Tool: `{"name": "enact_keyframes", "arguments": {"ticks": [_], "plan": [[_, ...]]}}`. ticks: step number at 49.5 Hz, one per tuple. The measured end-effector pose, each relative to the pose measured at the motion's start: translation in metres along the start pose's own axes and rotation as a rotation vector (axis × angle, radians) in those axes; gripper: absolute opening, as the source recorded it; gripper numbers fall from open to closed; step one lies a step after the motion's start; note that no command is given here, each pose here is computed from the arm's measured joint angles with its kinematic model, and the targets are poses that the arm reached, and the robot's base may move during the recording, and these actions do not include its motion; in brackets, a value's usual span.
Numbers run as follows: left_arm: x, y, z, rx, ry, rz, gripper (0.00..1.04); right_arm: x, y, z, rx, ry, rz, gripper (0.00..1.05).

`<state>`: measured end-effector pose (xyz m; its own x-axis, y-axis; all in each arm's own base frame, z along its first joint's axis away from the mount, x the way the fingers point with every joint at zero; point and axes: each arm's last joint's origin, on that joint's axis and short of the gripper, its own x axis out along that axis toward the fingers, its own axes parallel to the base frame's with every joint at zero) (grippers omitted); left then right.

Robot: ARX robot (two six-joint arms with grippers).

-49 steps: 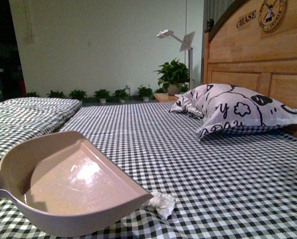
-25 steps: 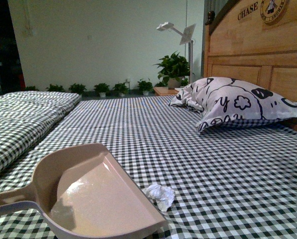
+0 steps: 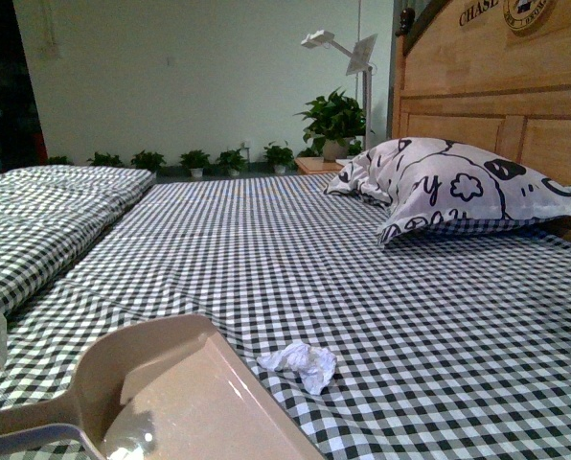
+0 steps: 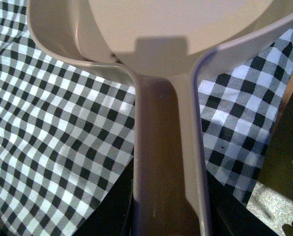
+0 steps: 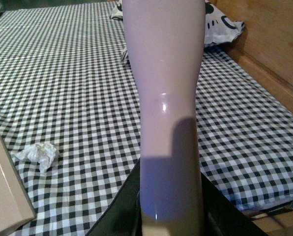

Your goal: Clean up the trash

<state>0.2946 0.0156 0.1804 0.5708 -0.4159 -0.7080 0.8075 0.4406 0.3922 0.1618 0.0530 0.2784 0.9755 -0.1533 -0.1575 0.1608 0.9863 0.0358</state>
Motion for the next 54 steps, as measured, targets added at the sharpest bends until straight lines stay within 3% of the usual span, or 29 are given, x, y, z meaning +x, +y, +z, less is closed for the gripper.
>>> {"name": "enact_keyframes", "arguments": {"ticks": [24, 31, 54], "plan": [[0.004, 0.0064, -0.0029, -0.023, 0.015, -0.041, 0.27, 0.0, 0.0, 0.0, 0.0, 0.0, 0.0, 0.19], [0.0031, 0.0059, -0.0036, -0.033, 0.021, -0.057, 0.27, 0.0019, 0.0045, 0.0009, -0.023, 0.163, 0.025, 0.19], [0.003, 0.0046, -0.0041, -0.034, 0.028, -0.069, 0.27, 0.0078, 0.0065, 0.0029, -0.008, 0.186, 0.045, 0.19]]}}
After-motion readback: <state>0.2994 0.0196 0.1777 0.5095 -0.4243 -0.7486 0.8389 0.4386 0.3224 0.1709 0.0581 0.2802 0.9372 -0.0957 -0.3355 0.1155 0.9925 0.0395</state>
